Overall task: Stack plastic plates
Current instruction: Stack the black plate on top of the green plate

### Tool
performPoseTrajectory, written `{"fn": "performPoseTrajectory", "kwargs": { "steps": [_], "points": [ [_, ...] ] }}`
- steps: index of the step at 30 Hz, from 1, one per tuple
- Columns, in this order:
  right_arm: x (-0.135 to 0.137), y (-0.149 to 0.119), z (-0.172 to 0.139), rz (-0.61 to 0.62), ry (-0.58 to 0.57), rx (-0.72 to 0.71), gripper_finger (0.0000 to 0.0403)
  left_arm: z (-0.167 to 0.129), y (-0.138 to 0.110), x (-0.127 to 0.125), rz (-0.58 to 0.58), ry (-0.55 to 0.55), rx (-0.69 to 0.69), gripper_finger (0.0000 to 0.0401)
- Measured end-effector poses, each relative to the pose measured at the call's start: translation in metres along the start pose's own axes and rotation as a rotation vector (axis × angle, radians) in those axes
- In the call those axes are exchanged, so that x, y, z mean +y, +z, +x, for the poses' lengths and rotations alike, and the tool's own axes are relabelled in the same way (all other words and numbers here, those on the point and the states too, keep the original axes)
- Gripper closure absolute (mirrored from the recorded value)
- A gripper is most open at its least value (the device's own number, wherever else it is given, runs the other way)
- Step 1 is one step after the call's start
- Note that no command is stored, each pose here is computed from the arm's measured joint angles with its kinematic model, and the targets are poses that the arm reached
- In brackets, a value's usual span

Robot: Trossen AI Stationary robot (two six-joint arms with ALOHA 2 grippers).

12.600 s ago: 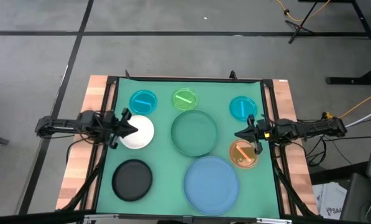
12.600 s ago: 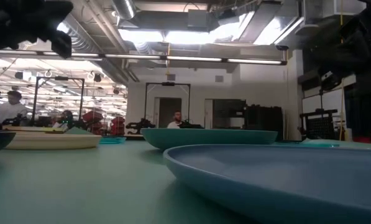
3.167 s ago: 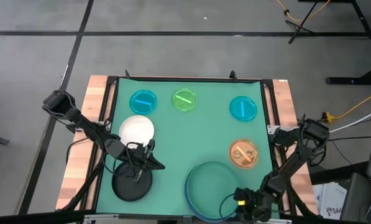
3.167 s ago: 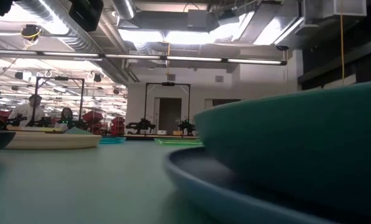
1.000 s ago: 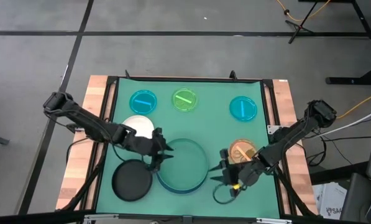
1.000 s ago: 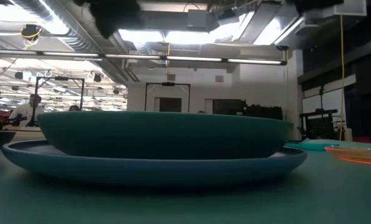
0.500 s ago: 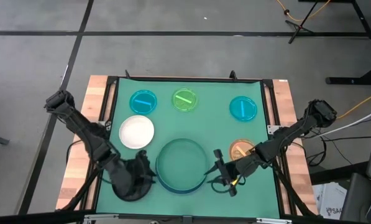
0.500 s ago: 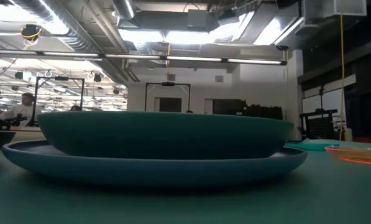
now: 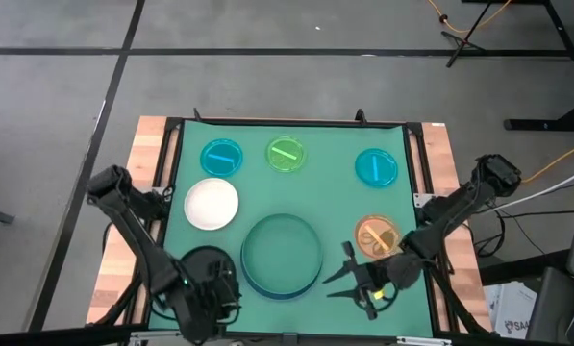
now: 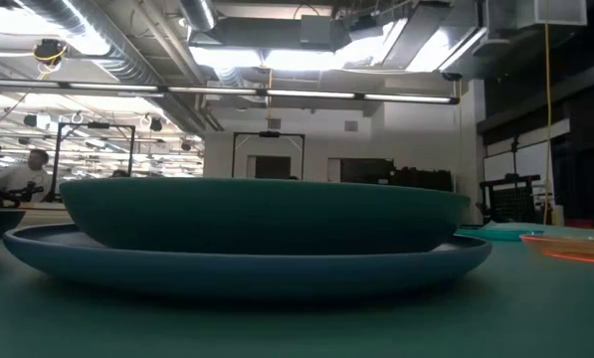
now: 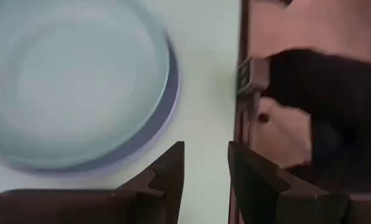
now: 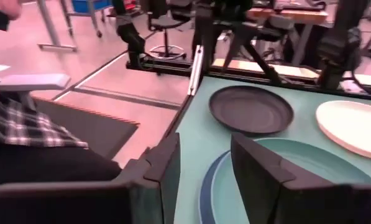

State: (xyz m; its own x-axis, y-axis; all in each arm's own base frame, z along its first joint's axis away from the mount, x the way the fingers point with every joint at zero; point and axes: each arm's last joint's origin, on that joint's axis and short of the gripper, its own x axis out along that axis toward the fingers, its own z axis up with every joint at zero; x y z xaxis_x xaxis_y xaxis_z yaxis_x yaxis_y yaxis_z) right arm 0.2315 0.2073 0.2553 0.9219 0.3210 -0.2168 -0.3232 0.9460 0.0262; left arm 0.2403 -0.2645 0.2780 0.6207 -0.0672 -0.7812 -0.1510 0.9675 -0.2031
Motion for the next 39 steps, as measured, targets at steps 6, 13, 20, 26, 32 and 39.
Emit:
{"fn": "performPoseTrajectory", "kwargs": {
  "steps": [6,13,20,26,32,39],
  "points": [
    [0.011,-0.005,-0.003,-0.019,-0.073,0.001,0.0269,0.014,-0.011,-0.01,-0.093,0.101,0.109,0.0284],
    [0.006,-0.007,0.001,-0.018,-0.11,0.007,0.0269,0.039,-0.029,-0.011,-0.186,0.175,0.274,0.0284],
    [0.006,-0.008,0.001,-0.025,-0.109,0.016,0.0269,0.054,-0.035,-0.011,-0.201,0.213,0.301,0.0284],
    [0.006,-0.008,0.001,-0.025,-0.109,0.016,0.0269,0.063,-0.04,-0.011,-0.211,0.239,0.309,0.0284],
    [0.006,-0.008,0.001,-0.025,-0.109,0.016,0.0269,0.066,-0.043,-0.007,-0.269,0.272,0.31,0.0284],
    [0.006,-0.008,0.001,-0.025,-0.109,0.016,0.0269,0.074,-0.047,0.001,-0.312,0.288,0.364,0.0284]
  ]
}}
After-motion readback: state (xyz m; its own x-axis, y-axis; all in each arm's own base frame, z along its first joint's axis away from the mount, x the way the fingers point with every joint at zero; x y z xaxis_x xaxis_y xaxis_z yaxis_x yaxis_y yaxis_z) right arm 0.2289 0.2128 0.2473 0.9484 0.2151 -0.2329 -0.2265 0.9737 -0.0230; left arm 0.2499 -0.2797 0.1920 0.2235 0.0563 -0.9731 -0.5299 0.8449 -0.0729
